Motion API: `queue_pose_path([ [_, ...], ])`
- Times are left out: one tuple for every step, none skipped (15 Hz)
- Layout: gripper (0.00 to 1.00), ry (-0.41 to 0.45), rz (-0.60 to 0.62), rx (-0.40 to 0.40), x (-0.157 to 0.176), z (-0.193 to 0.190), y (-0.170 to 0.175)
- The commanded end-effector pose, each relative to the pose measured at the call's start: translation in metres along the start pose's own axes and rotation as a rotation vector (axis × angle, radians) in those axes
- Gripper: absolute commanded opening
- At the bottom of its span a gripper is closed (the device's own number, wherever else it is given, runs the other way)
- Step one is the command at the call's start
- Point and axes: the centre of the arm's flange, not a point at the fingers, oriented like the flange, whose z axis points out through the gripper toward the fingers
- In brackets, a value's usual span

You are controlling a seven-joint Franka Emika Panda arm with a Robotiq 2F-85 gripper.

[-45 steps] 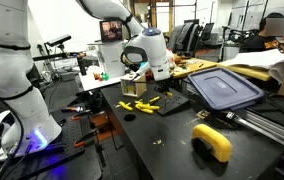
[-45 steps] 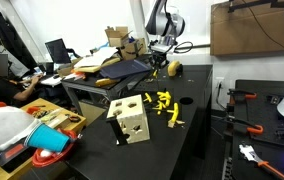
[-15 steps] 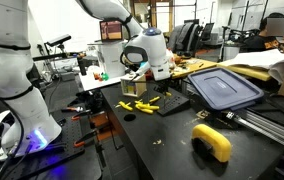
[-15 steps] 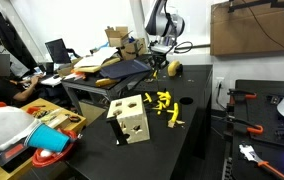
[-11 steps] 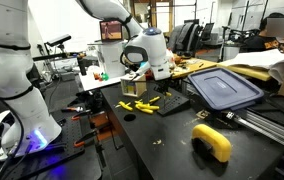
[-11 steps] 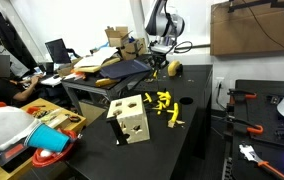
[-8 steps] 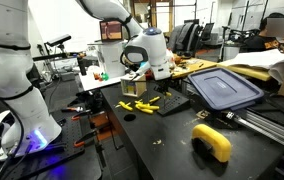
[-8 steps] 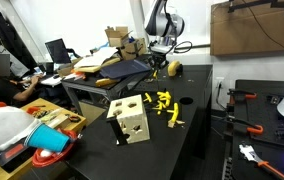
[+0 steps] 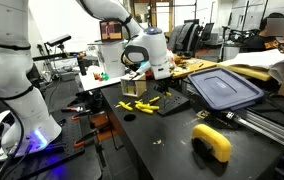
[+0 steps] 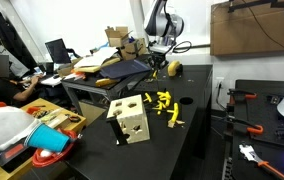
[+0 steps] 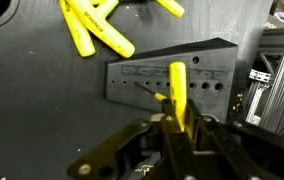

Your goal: Remove the hammer from the box and put it on the hammer holder first position

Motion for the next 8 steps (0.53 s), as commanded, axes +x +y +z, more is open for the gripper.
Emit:
queue_pose_path([
  [0.04,-0.054,0.030,-0.045,0.0013,0.0176,0.0014],
  [0.04,-0.062,0.031,-0.044,0.0016,0.0185,0.0007],
  [0.04,-0.070,0.031,-0.043,0.0020,0.0190,0.0001],
  [0.04,-0.079,0.032,-0.036,0.0018,0.0190,-0.0007],
  [0.04,-0.084,0.033,-0.027,0.0023,0.0188,-0.0020],
  [0.04,-0.087,0.033,-0.020,0.0028,0.0187,-0.0033],
  [0.04,-0.089,0.035,-0.013,0.0032,0.0190,-0.0049],
  [0.04,-0.085,0.034,-0.004,0.0032,0.0195,-0.0063],
])
